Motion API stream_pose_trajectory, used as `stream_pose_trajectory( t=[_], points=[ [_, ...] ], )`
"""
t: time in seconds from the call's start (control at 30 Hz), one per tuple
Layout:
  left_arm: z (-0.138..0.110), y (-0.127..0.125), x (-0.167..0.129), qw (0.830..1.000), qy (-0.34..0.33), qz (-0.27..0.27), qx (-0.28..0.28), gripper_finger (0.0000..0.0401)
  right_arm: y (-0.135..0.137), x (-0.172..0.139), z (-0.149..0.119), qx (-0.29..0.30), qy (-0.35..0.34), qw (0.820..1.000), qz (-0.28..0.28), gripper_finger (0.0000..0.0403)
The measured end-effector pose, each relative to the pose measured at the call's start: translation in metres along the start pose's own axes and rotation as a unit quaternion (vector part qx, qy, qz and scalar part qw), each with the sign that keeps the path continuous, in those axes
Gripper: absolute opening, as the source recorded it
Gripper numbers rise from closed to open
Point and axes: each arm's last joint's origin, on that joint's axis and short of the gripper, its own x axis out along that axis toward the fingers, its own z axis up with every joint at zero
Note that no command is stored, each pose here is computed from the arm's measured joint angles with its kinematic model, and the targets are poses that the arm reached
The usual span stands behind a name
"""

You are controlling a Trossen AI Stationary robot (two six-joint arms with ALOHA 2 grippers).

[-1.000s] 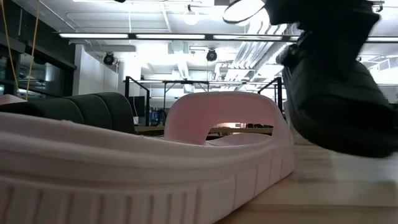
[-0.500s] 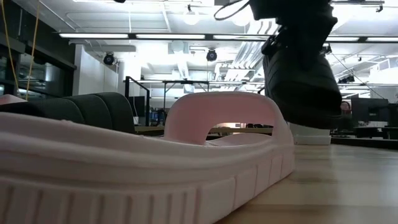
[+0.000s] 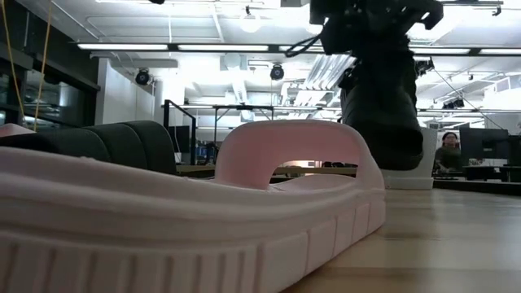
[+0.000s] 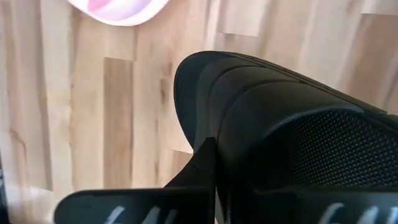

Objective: Pick and place slides into the shelf
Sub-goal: Put the right black slide on the shelf

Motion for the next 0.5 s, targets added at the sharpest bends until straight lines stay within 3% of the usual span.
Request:
stream_pose_trajectory(
  t=[0.3, 0.5],
  points=[
    [0.000, 0.000, 0.000, 1.000, 0.000, 0.001, 0.000, 0.0019, -0.035, -0.010, -0.010, -0.002, -0.010, 1.000, -0.006, 0.0000],
    [0.000, 0.000, 0.000, 1.000, 0.000, 0.001, 0.000, 0.0019, -0.052, -0.037, -0.010, 0.008, -0.037, 0.999, -0.020, 0.0000]
  ],
)
